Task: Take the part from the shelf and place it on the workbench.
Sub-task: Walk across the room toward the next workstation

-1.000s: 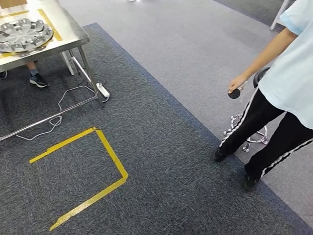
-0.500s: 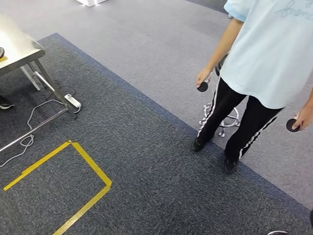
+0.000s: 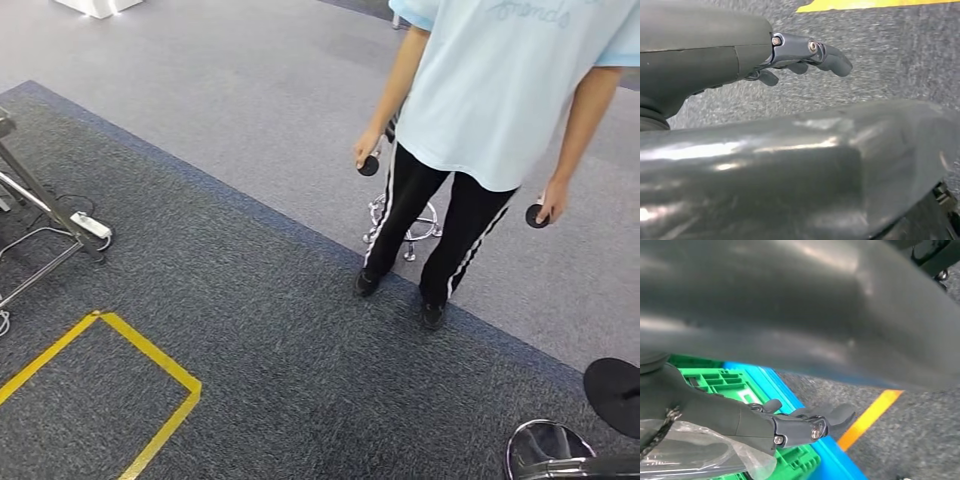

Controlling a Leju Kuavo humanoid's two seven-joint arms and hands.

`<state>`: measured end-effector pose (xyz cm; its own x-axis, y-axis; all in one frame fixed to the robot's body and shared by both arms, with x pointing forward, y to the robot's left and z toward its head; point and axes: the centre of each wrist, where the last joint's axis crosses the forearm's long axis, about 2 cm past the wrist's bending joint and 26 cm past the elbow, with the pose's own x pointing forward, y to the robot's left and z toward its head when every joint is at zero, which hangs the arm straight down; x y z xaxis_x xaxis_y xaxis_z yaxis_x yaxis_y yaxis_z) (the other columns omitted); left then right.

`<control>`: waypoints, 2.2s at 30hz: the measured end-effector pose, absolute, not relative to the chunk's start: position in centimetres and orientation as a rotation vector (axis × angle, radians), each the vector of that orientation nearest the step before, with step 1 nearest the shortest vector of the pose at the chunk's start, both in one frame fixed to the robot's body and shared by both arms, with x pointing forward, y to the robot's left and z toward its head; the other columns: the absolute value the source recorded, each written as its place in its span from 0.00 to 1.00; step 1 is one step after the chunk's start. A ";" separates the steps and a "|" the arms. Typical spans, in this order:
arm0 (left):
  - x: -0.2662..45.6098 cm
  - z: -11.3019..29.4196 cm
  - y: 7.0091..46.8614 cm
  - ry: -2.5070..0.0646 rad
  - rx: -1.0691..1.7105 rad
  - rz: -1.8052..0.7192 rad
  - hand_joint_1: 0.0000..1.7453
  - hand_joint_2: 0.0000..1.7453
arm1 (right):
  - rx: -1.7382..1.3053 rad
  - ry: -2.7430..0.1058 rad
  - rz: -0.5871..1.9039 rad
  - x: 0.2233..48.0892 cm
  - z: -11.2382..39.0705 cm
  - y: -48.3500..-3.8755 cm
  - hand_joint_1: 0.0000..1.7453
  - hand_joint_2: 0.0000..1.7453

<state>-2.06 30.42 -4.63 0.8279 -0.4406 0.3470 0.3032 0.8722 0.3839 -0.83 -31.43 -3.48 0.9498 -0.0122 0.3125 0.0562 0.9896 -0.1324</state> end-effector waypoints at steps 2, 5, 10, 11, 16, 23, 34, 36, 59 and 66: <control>-2.1 -4.6 30.4 -0.442 0.323 -0.402 0.00 0.00 | -0.138 -0.318 -0.029 -0.7 -3.5 -31.5 0.00 0.00; -2.0 -4.6 30.5 -0.441 0.325 -0.404 0.00 0.00 | -0.132 -0.320 -0.025 -0.6 -3.6 -31.4 0.00 0.00; -2.0 -4.4 30.5 -0.442 0.320 -0.403 0.00 0.00 | -0.127 -0.303 -0.038 -1.0 -3.7 -31.3 0.00 0.00; -2.1 -4.4 30.5 -0.440 0.319 -0.403 0.00 0.00 | -0.126 -0.300 -0.040 -1.1 -3.7 -31.3 0.00 0.00; -2.3 -4.4 30.4 -0.436 0.317 -0.403 0.00 0.00 | -0.117 -0.290 -0.032 -1.3 -3.7 -31.1 0.00 0.00; -2.1 -4.4 30.5 -0.441 0.315 -0.398 0.00 0.00 | -0.120 -0.282 -0.023 -1.6 -3.7 -31.2 0.00 0.00; -1.7 -4.5 30.0 -0.456 0.292 -0.390 0.00 0.00 | -0.118 -0.306 0.011 -0.8 -4.0 -31.5 0.00 0.00; -1.5 -4.5 29.9 -0.461 0.290 -0.388 0.00 0.00 | -0.115 -0.306 0.016 -0.8 -4.0 -31.5 0.00 0.00; -2.1 -4.8 30.2 -0.443 0.283 -0.403 0.00 0.00 | -0.095 -0.306 0.022 0.0 -5.0 -31.0 0.00 0.00; -1.9 -4.9 30.1 -0.443 0.282 -0.402 0.00 0.00 | -0.095 -0.301 0.044 -0.1 -5.1 -31.0 0.00 0.00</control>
